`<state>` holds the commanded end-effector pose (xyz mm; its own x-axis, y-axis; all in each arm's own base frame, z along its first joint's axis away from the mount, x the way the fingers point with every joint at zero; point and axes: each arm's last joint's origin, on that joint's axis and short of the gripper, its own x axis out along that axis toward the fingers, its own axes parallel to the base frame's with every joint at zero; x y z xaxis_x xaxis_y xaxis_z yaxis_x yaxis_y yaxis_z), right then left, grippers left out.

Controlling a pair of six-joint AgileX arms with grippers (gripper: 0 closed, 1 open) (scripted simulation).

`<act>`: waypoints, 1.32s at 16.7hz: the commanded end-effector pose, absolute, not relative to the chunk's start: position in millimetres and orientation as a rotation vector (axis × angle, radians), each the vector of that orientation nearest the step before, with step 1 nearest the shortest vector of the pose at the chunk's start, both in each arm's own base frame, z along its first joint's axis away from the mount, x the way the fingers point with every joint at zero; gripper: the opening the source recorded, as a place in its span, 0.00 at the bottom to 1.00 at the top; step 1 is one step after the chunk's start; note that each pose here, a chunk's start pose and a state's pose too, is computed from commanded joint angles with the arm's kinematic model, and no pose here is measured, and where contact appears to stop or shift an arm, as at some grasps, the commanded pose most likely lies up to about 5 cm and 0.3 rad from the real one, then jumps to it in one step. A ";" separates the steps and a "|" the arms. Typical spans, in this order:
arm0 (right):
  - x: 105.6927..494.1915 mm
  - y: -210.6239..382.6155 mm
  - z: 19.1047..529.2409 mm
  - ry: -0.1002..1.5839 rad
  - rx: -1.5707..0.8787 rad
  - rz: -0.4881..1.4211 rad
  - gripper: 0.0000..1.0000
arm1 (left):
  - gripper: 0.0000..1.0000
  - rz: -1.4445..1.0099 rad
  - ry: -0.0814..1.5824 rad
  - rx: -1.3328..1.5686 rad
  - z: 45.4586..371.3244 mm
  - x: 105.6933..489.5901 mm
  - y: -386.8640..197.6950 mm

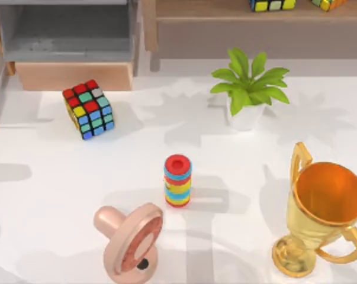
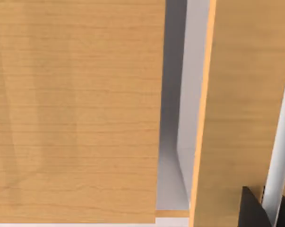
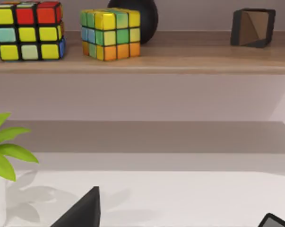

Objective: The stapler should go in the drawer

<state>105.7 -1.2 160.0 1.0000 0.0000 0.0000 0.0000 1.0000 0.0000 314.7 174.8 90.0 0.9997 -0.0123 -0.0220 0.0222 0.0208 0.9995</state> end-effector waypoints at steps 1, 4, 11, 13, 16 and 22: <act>105.7 -1.2 160.0 0.000 0.000 0.000 1.00 | 0.00 -0.027 0.007 1.551 89.9 315.6 174.8; 105.7 -1.2 160.0 0.000 0.000 0.000 1.00 | 0.00 -0.021 0.008 1.557 90.0 333.3 176.6; 105.7 -1.2 160.0 0.000 0.000 0.000 1.00 | 0.00 -0.027 0.008 1.550 90.0 378.0 173.5; 105.7 -1.2 160.0 0.000 0.000 0.000 1.00 | 0.00 -0.025 0.014 1.548 89.6 375.9 175.6; 105.7 -1.2 160.0 0.000 0.000 0.000 1.00 | 0.00 -0.035 0.021 1.544 85.9 385.5 175.3; 105.7 -1.2 160.0 0.000 0.000 0.000 1.00 | 0.00 -0.019 0.009 1.551 91.3 435.8 175.6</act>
<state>105.7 -1.2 160.0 1.0000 0.0000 0.0000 0.0000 1.0000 0.0000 435.8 175.6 91.3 0.9998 -0.0066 -0.0178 0.0179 0.0196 0.9996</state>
